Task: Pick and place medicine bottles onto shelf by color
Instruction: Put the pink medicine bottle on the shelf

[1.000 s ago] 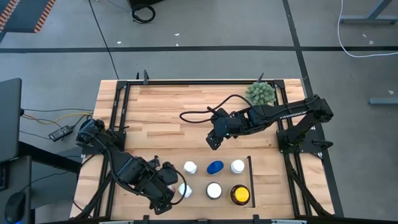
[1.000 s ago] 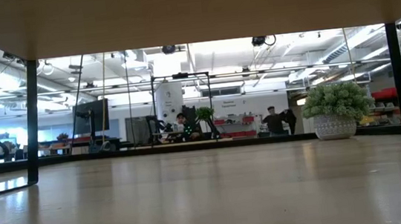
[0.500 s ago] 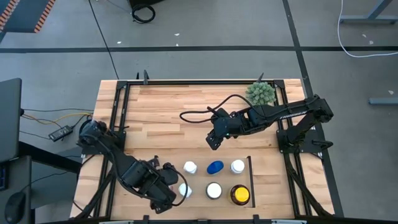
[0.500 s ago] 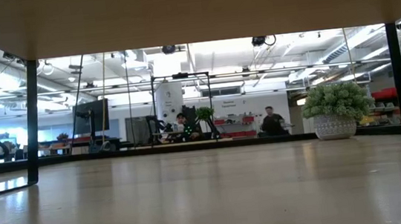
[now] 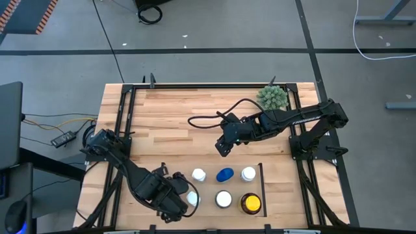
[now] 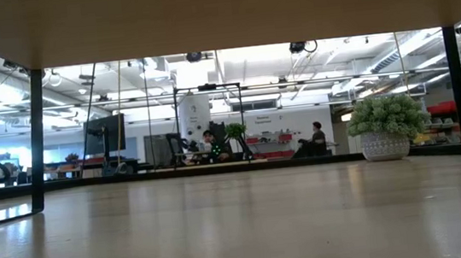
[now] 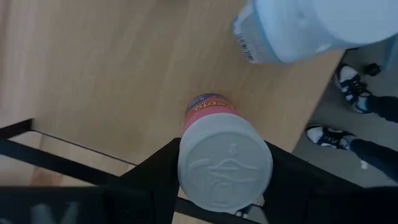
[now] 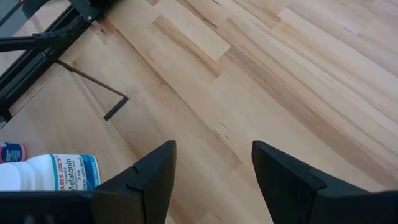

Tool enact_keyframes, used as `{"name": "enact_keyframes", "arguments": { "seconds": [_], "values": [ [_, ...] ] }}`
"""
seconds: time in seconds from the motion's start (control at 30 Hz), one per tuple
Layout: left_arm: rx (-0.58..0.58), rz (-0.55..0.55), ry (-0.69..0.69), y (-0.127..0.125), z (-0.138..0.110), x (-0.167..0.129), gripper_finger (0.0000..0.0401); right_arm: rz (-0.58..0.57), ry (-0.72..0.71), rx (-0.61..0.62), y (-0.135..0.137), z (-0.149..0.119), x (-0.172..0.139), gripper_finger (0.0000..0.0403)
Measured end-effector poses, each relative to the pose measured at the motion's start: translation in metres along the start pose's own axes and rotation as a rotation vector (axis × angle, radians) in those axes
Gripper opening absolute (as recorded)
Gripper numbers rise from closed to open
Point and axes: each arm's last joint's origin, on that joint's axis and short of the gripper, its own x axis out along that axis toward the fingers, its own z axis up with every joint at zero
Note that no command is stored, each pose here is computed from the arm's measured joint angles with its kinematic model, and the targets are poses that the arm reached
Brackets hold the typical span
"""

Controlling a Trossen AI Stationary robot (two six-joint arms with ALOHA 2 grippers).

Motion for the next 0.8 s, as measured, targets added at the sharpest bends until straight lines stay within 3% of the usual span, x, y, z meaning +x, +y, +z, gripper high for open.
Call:
{"name": "enact_keyframes", "arguments": {
  "seconds": [0.8],
  "values": [
    [0.030, 0.024, 0.014, 0.0028, -0.0004, 0.0001, 0.0203, 0.000, 0.001, -0.001, 0.0001, -0.0001, 0.0000, 0.0218]
  ]
}}
